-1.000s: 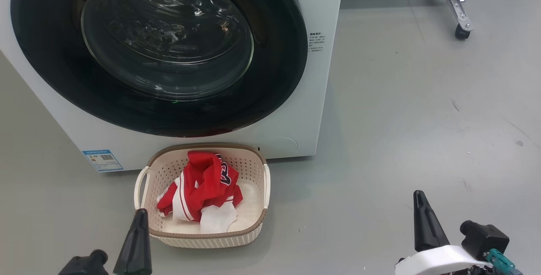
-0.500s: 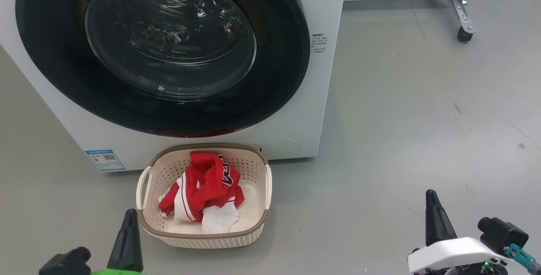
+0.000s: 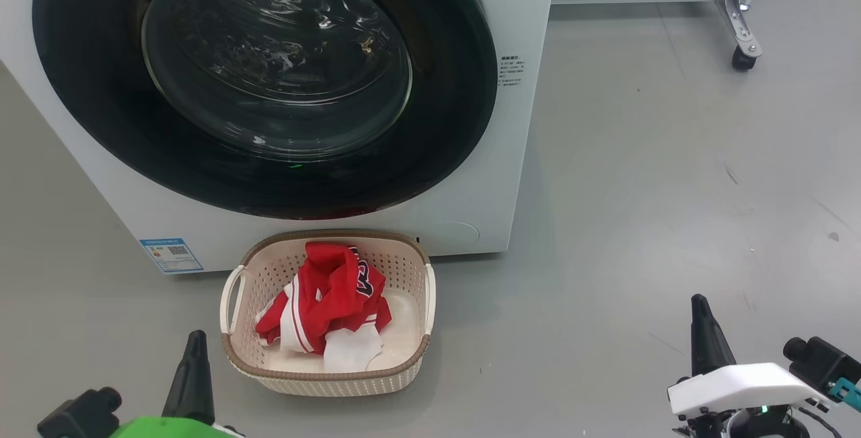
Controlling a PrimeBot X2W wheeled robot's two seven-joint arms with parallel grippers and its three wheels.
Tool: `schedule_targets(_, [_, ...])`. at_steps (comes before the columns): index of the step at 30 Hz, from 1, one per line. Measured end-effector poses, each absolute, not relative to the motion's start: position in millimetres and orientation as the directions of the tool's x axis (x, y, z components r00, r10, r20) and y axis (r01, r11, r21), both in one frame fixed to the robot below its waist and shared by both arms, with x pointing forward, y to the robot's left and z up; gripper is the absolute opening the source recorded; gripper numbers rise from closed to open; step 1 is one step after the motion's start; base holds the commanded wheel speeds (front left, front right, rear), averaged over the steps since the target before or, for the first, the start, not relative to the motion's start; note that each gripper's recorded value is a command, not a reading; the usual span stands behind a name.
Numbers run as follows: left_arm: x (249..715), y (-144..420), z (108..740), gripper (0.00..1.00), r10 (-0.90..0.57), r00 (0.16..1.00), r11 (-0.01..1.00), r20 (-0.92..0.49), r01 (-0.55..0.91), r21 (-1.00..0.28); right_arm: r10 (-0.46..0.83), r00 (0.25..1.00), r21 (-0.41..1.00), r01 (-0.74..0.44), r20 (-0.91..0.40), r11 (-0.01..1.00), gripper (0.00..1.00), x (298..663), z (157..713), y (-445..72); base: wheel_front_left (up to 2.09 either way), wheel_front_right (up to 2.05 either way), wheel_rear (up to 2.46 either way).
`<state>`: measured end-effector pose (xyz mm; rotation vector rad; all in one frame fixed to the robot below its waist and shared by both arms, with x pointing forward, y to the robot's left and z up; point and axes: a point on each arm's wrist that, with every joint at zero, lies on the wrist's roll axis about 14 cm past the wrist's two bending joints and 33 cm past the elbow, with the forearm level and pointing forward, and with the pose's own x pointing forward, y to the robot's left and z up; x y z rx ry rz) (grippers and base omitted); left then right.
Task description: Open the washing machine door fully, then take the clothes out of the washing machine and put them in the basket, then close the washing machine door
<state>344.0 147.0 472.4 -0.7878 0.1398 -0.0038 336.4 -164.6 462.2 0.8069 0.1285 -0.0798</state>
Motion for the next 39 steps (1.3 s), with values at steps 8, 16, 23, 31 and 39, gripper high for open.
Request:
schedule_targets(8, [347,151,470,0.00,-0.051,0.989,0.637,-0.137,-0.073,-0.767,-0.024,0.987,0.769,0.139,-0.159,0.624,0.00,338,460,-169,0.00,0.00,0.00])
schedule_targets(16, [349,155,469,0.00,-0.047,0.989,0.578,-0.142,-0.089,-0.811,-0.024,0.986,0.813,0.149,-0.164,0.563,0.00,342,460,-173,0.00,0.00,0.00])
schedule_targets(23, [351,158,469,0.00,-0.051,0.988,0.516,-0.147,-0.100,-0.851,-0.020,0.987,0.854,0.148,-0.159,0.498,0.00,347,463,-176,0.00,0.00,0.00])
schedule_targets(31, [353,161,467,0.00,-0.053,0.987,0.431,-0.154,-0.116,-0.895,-0.019,0.987,0.894,0.154,-0.162,0.420,0.00,350,463,-181,0.00,0.00,0.00])
schedule_targets(39, [358,166,469,0.00,-0.049,0.988,0.343,-0.144,-0.119,-0.932,-0.021,0.987,0.931,0.155,-0.157,0.331,0.00,355,465,-185,0.00,0.00,0.00])
